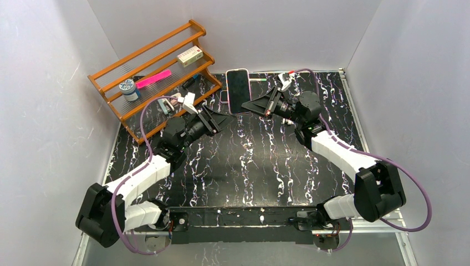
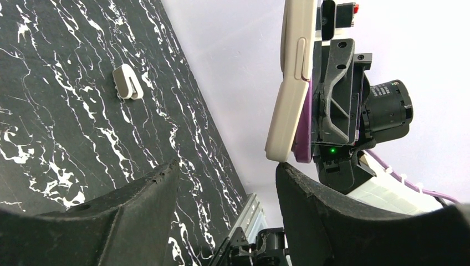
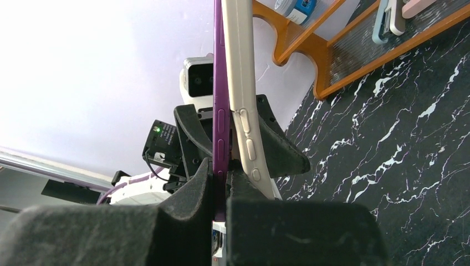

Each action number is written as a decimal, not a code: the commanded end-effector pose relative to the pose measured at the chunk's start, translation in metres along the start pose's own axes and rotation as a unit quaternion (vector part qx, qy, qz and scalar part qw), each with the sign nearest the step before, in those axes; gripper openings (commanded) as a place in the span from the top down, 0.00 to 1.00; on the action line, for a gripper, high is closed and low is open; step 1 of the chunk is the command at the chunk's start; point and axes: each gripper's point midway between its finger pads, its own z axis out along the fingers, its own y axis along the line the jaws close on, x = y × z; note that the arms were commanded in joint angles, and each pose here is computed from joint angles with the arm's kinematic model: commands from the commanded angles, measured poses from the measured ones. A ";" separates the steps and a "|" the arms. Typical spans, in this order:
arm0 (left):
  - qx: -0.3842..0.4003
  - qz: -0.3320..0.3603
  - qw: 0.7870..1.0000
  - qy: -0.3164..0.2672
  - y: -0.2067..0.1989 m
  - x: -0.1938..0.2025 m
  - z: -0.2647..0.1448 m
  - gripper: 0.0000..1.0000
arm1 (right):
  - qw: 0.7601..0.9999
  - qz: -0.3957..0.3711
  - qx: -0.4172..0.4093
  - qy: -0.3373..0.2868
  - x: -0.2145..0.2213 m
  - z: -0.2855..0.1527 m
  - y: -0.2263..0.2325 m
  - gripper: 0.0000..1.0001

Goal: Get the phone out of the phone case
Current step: Remove the phone case from the phone.

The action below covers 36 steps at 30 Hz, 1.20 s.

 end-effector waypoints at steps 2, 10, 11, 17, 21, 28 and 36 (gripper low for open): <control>0.041 -0.002 0.999 -0.031 -0.030 -0.023 0.011 0.39 | 0.996 -0.053 -0.073 -0.009 -0.006 -0.007 0.048 0.99; 0.074 -0.029 0.996 -0.044 -0.044 -0.031 0.016 0.40 | 0.996 -0.042 -0.077 0.008 0.006 -0.012 0.042 0.99; 0.074 -0.032 0.996 -0.047 -0.044 -0.032 0.016 0.40 | 0.996 -0.041 -0.077 0.011 0.007 -0.013 0.042 0.99; 0.087 -0.042 0.994 -0.055 -0.049 -0.034 0.016 0.41 | 0.997 -0.026 -0.073 0.030 0.013 -0.012 0.037 0.99; 0.087 -0.048 0.994 -0.055 -0.047 -0.033 0.016 0.42 | 0.997 -0.032 -0.071 0.029 0.013 -0.012 0.036 0.99; 0.102 -0.061 0.992 -0.049 -0.047 -0.029 0.019 0.44 | 0.997 -0.042 -0.065 0.032 0.017 -0.015 0.034 0.99; 0.112 -0.061 0.991 -0.044 -0.047 -0.027 0.024 0.67 | 0.996 -0.043 -0.071 0.041 0.023 -0.016 0.035 0.99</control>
